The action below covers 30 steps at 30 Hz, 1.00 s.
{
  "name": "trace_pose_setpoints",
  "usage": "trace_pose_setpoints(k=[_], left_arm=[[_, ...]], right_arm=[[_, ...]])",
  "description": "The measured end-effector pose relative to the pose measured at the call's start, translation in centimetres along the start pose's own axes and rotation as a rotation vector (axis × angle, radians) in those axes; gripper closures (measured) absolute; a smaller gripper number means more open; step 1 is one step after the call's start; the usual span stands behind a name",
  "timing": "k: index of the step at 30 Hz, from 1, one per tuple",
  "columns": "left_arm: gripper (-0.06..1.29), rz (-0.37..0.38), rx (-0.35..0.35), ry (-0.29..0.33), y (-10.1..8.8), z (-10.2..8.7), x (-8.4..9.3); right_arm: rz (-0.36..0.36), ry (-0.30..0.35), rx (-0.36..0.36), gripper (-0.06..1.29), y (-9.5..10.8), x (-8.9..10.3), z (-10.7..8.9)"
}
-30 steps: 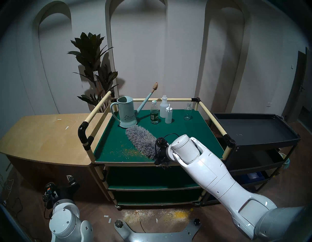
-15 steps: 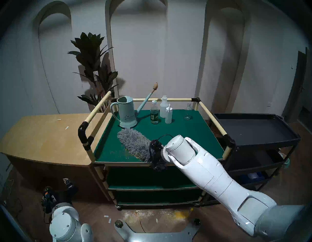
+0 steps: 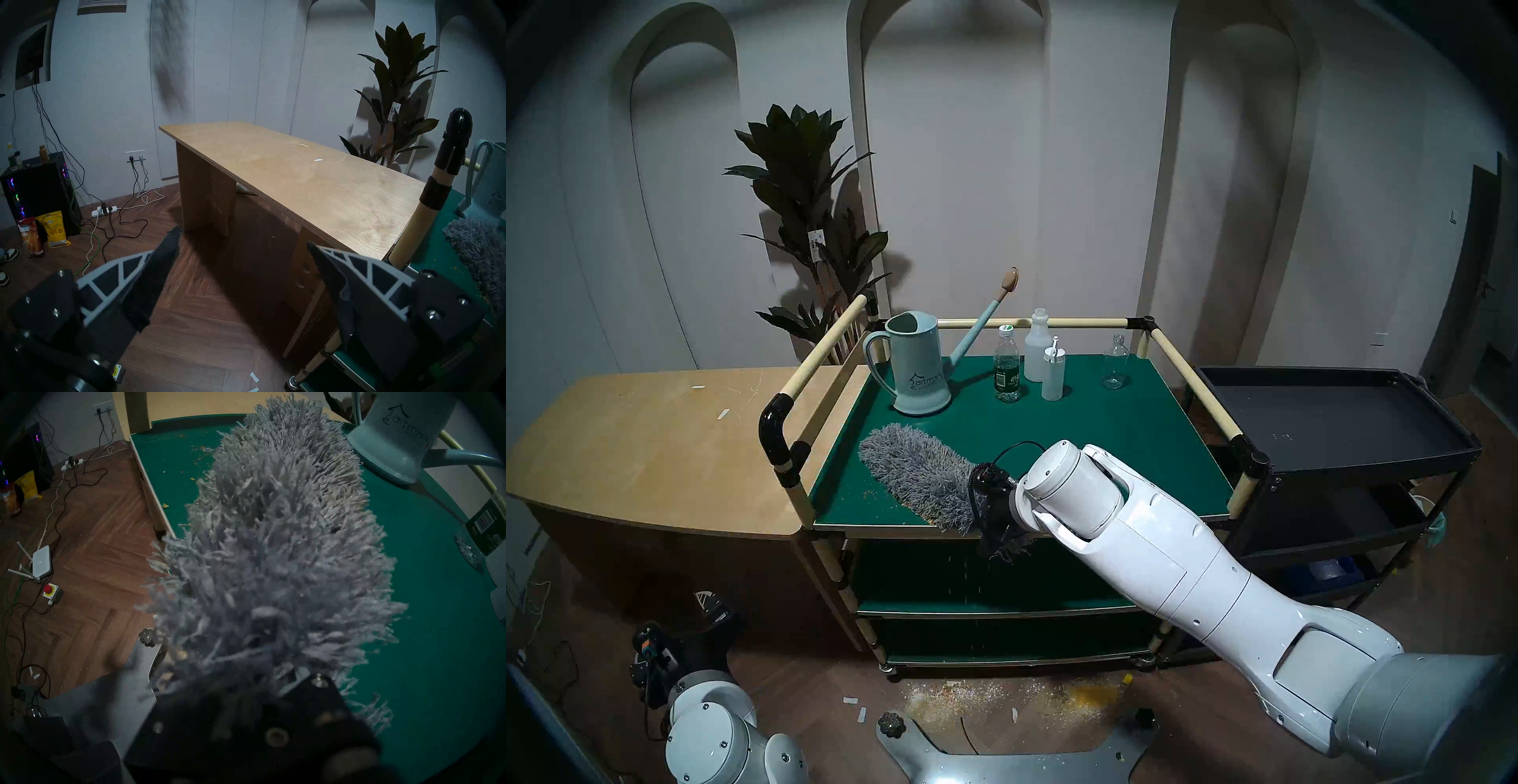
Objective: Dust the shelf with the duster
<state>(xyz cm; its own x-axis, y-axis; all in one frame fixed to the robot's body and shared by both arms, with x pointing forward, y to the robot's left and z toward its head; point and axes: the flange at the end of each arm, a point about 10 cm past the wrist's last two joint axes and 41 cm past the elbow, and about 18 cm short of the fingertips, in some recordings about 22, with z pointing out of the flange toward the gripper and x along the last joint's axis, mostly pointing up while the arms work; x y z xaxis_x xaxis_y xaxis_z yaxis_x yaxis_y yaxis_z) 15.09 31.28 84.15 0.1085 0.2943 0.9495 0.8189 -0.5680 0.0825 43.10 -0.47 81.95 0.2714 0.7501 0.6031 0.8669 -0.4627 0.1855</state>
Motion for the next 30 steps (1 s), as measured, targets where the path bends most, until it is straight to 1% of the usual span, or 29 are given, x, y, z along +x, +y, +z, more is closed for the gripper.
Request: trace_pose_setpoints(k=[8, 12, 15, 18, 21, 23, 26, 27, 30], left_arm=[[-0.04, -0.026, 0.032, -0.003, -0.7, -0.3, -0.4], [-0.04, -0.036, 0.044, -0.006, -1.1, -0.5, -0.6], [-0.04, -0.042, 0.051, -0.007, -1.3, -0.6, -0.8], [-0.04, -0.050, 0.050, -0.005, -1.4, -0.8, -1.0], [-0.04, -0.064, 0.042, 0.006, -1.3, -1.2, -1.2], [-0.04, -0.073, 0.036, 0.012, -1.2, -1.4, -1.3], [-0.04, -0.078, 0.032, 0.016, -1.2, -1.6, -1.5], [-0.04, -0.082, 0.027, 0.019, -1.1, -1.8, -1.6], [-0.04, -0.086, 0.023, 0.020, -1.0, -2.0, -1.8]], right_arm=[[-0.058, -0.008, 0.016, 1.25, -0.7, 0.3, 0.0], [-0.090, -0.011, 0.038, 1.25, -1.3, 0.3, 0.0], [-0.110, -0.053, 0.106, 1.25, -3.0, -1.1, 0.8], [-0.131, -0.114, 0.203, 1.25, -5.5, -3.6, 1.7], [-0.161, -0.158, 0.295, 1.25, -7.3, -5.5, 1.8], [-0.177, -0.171, 0.337, 1.25, -7.9, -6.3, 1.6], [-0.192, -0.178, 0.365, 1.25, -8.0, -6.8, 1.3], [-0.206, -0.182, 0.382, 1.25, -7.9, -7.2, 0.9], [-0.222, -0.183, 0.392, 1.25, -7.7, -7.5, 0.5]])
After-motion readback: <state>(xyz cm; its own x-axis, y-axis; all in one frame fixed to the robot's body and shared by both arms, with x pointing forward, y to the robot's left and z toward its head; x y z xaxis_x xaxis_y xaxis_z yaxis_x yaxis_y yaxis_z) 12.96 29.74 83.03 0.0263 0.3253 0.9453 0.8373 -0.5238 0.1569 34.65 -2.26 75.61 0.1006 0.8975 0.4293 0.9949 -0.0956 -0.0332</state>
